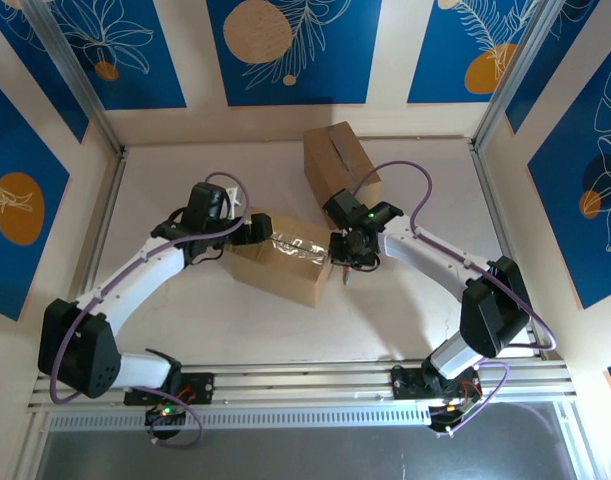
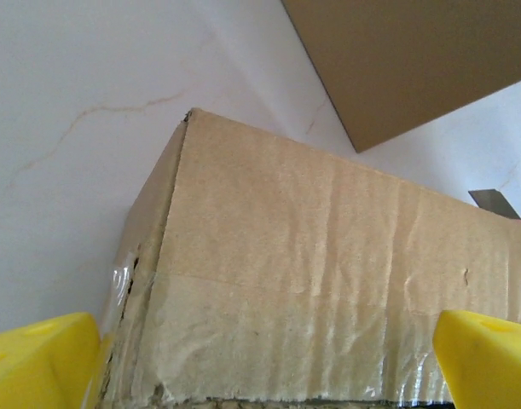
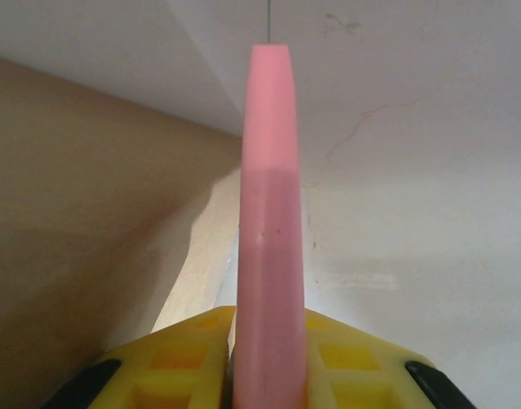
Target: Unpack the express box
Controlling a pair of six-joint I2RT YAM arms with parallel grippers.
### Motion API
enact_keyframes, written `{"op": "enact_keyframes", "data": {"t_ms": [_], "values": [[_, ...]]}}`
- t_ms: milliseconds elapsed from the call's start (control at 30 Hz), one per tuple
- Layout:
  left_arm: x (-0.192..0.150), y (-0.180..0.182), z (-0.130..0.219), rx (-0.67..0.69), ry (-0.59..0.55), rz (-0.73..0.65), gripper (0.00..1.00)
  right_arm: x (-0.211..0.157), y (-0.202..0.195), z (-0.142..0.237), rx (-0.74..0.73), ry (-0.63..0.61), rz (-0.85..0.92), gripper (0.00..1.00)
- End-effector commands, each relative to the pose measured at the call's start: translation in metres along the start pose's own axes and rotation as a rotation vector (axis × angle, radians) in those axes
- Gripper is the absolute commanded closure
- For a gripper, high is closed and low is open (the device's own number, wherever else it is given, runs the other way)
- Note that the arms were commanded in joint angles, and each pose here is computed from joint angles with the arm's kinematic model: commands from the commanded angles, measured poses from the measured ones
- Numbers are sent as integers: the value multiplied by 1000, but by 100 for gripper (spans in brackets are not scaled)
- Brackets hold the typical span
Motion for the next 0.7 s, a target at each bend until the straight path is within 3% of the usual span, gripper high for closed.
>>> {"op": "enact_keyframes", "data": {"t_ms": [0, 300, 667], "values": [[21, -6, 11, 15, -110, -86, 0, 0, 8, 6, 67, 1, 24, 100], [35, 1, 20, 86, -280, -141, 0, -8, 2, 7, 60, 20, 25, 100], [25, 15, -1, 139, -293, -180, 4, -18, -19, 20, 39, 1, 6, 100]]}}
Point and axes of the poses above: each hand's point on the last joint's axis, 136 mm out from that joint toward the fingers, its own z axis back along the fingers, its own y axis along the line the jaws close on, x = y × z, the point moved 5 cm from there along z, back along the fingers, and after that the axes turned 9 degrees about -z, right-handed, at the moved point
